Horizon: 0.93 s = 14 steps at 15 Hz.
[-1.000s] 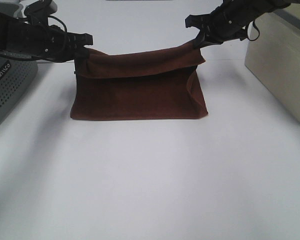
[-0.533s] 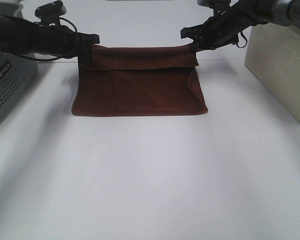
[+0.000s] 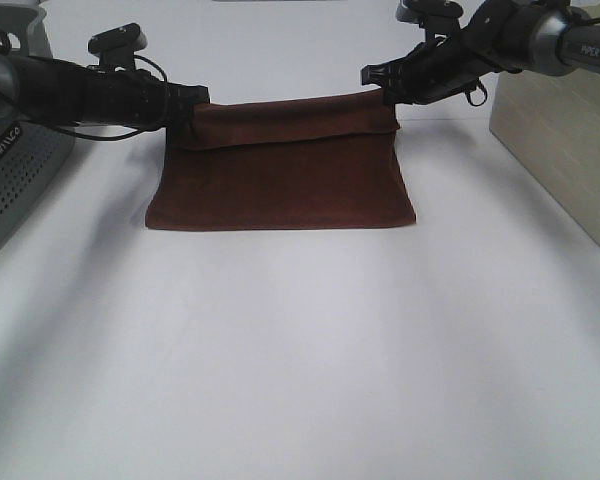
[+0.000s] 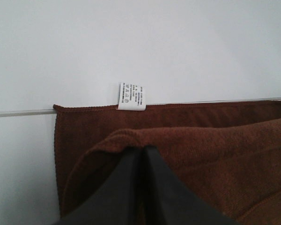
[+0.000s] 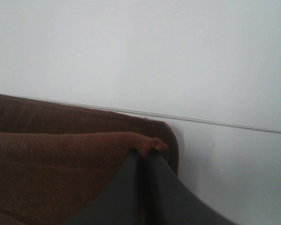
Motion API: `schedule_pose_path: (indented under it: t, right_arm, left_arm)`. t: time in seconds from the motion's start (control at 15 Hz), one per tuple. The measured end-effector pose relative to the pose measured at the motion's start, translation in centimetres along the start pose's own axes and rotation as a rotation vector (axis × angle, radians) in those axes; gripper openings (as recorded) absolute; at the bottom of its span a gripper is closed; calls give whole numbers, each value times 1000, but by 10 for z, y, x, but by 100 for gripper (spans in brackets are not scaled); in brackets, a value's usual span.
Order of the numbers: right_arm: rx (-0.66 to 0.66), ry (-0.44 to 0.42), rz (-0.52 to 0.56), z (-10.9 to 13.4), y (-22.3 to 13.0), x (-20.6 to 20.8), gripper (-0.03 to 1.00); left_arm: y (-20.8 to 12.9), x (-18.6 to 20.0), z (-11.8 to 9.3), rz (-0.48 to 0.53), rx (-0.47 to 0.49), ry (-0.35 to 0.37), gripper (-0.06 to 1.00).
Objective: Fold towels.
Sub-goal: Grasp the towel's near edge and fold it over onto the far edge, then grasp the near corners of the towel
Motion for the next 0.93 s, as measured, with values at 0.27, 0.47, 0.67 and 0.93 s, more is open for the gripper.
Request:
schedule_pose_path:
  t: [0.27,0.47,0.67,0.93]
  right_arm:
    - [-1,-1,-8,0,1,0,30]
    - [3,2,11,2,1,3,60]
    - [23,34,149,16,2,27,65]
    - [37,52,323,22,-10,41,65]
  left_arm:
    - [0,0,0,0,-15,2,45]
    - [1,1,0,0,-25,2,72]
    - [24,16,-6,-23,-97,-23,74]
    - [29,35,-15,91,-161,-208,74]
Point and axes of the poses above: a point on each arm's last joint axis where the gripper is mounted, x pointing back along that axis away from the gripper, z along the wrist's bending axis when the last joint is at zero, y = z × x, the point moved 1 cm from there along -x, pointing out along that axis toward the gripper, and after that the axes turned 14 degrees about -x, right-handed, at the moved point
